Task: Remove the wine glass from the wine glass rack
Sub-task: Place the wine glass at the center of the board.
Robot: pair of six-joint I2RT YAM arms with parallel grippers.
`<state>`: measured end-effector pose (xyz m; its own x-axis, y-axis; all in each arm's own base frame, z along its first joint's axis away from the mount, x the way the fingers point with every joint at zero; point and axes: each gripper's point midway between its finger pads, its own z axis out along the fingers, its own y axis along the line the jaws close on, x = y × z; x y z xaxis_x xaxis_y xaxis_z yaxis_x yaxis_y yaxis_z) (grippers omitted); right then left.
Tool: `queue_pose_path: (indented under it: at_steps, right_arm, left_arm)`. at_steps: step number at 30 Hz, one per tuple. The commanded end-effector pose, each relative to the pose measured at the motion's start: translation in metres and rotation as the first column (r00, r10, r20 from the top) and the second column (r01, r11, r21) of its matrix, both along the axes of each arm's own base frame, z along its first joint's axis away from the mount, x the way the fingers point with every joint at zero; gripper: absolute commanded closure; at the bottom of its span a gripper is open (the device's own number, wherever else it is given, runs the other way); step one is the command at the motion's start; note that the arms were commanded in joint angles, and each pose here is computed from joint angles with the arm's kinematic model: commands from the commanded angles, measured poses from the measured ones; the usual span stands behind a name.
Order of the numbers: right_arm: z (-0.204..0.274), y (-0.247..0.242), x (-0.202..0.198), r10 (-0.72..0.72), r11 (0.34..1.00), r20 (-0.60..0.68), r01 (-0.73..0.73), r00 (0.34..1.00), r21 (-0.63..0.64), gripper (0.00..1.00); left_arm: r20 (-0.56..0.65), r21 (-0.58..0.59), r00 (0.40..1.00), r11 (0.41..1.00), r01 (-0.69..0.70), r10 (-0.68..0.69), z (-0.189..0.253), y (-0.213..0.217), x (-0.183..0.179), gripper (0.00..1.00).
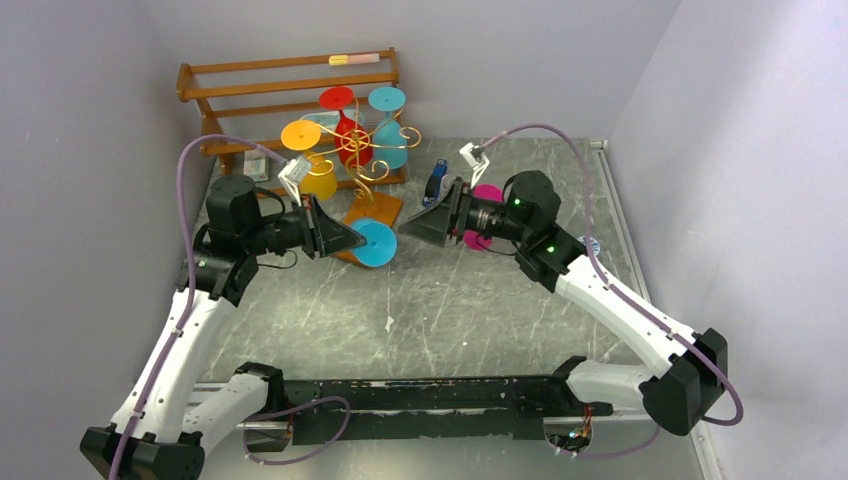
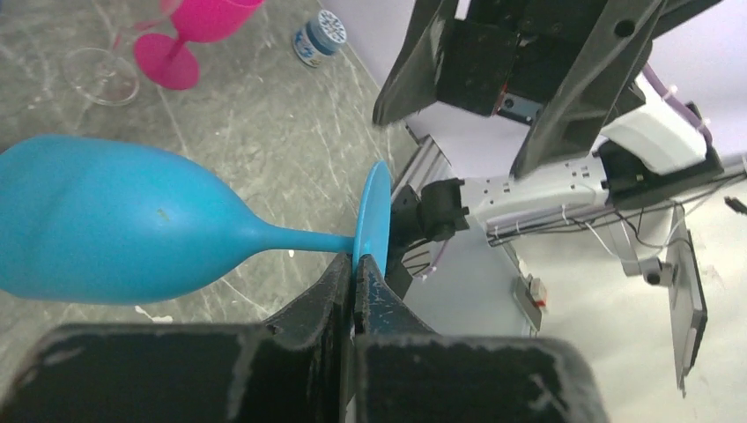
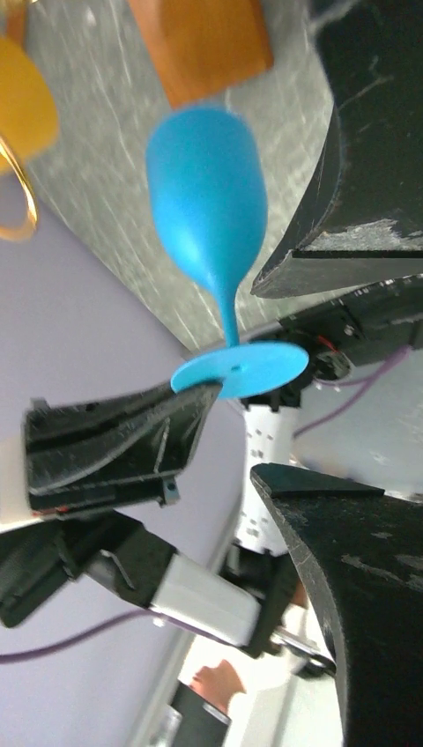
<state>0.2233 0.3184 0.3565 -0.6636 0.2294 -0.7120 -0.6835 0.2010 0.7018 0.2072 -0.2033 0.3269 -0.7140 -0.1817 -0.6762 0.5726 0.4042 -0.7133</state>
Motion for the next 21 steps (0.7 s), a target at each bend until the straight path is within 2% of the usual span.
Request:
queue_pose_path:
  at_steps: [1,5,9,14,15,17,21]
  right_arm:
    - [0.005,0.018,-0.031,0.156,0.988,0.074,-0.156,0.985,-0.002,0.29]
    - [-0.003,0.022,-0.038,0.192,0.981,0.076,-0.192,0.978,-0.004,0.41]
    - [-0.005,0.026,-0.045,0.238,0.971,0.081,-0.239,0.968,0.003,0.54]
    - [-0.012,0.032,-0.054,0.295,0.956,0.088,-0.293,0.951,-0.03,0.58]
    - [-0.012,0.033,-0.055,0.3,0.954,0.09,-0.298,0.95,-0.037,0.62]
    - [-0.011,0.033,-0.057,0.303,0.953,0.1,-0.301,0.948,-0.035,0.81]
    - [-0.007,0.028,-0.056,0.258,0.966,0.128,-0.258,0.958,-0.014,0.94]
  left_arm:
    - [0.094,0.001,0.992,0.996,0.085,-0.085,0.007,-0.012,-0.012,0.95]
    - [0.115,-0.047,0.98,0.984,0.171,-0.165,0.012,-0.023,-0.026,0.95]
    - [0.127,-0.037,0.972,0.978,0.204,-0.198,0.014,-0.027,-0.032,0.95]
    - [0.137,-0.065,0.969,0.974,0.215,-0.205,0.02,-0.03,-0.033,0.95]
    - [0.135,-0.077,0.969,0.973,0.217,-0.205,0.021,-0.03,-0.033,0.95]
    - [0.122,-0.093,0.971,0.972,0.217,-0.205,0.021,-0.031,-0.033,0.95]
    - [0.12,-0.093,0.968,0.969,0.23,-0.218,0.02,-0.033,-0.034,0.95]
